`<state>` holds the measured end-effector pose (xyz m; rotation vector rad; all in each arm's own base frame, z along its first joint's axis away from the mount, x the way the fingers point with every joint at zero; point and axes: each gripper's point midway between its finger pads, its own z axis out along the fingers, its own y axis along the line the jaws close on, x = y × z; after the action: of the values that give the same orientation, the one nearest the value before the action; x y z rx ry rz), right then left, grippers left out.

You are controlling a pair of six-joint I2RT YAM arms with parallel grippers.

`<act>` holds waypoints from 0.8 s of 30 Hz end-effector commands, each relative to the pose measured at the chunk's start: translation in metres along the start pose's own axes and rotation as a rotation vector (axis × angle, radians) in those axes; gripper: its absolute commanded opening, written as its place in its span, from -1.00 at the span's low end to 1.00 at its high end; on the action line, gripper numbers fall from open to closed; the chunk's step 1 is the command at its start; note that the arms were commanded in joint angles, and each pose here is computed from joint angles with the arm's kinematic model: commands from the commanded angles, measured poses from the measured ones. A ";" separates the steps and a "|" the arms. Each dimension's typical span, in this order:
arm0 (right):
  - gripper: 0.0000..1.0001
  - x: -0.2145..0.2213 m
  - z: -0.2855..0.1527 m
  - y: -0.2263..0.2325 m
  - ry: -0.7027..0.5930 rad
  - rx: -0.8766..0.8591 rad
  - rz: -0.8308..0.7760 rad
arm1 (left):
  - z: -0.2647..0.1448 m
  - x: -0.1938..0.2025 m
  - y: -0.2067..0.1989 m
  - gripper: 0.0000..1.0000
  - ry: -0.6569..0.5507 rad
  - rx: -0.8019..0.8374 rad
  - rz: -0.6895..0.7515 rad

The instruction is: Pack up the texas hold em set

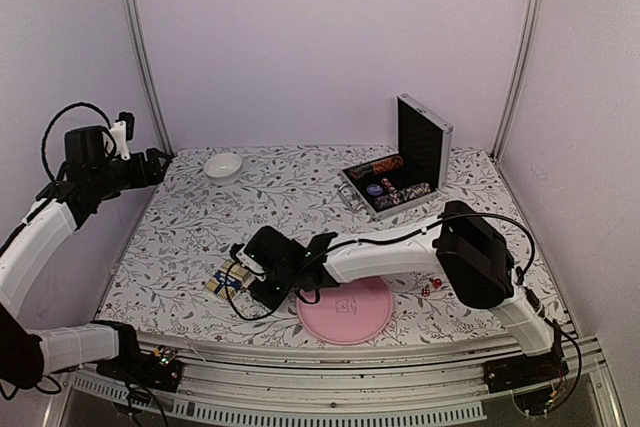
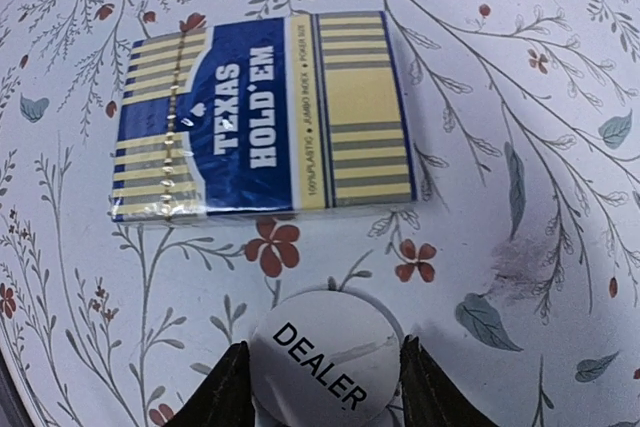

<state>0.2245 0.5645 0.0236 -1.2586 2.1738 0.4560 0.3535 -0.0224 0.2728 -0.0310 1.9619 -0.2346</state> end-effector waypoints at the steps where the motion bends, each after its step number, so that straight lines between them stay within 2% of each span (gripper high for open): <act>1: -0.10 -0.035 -0.040 -0.042 -0.086 0.062 0.097 | -0.001 -0.001 0.004 0.76 -0.011 -0.017 0.006; 8: -0.10 -0.035 -0.061 -0.110 -0.106 0.164 0.189 | -0.001 0.000 0.006 0.77 -0.010 -0.025 0.009; 14: -0.10 -0.011 -0.075 -0.199 -0.097 0.296 0.307 | -0.001 0.000 0.006 0.77 -0.009 -0.024 0.009; 24: -0.10 0.015 -0.115 -0.334 -0.110 0.484 0.400 | -0.001 0.000 0.007 0.76 -0.010 -0.033 0.013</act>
<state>0.4444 0.3517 0.0620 -0.5975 2.3411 0.1540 0.3539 -0.0192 0.2726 -0.0426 1.9617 -0.2158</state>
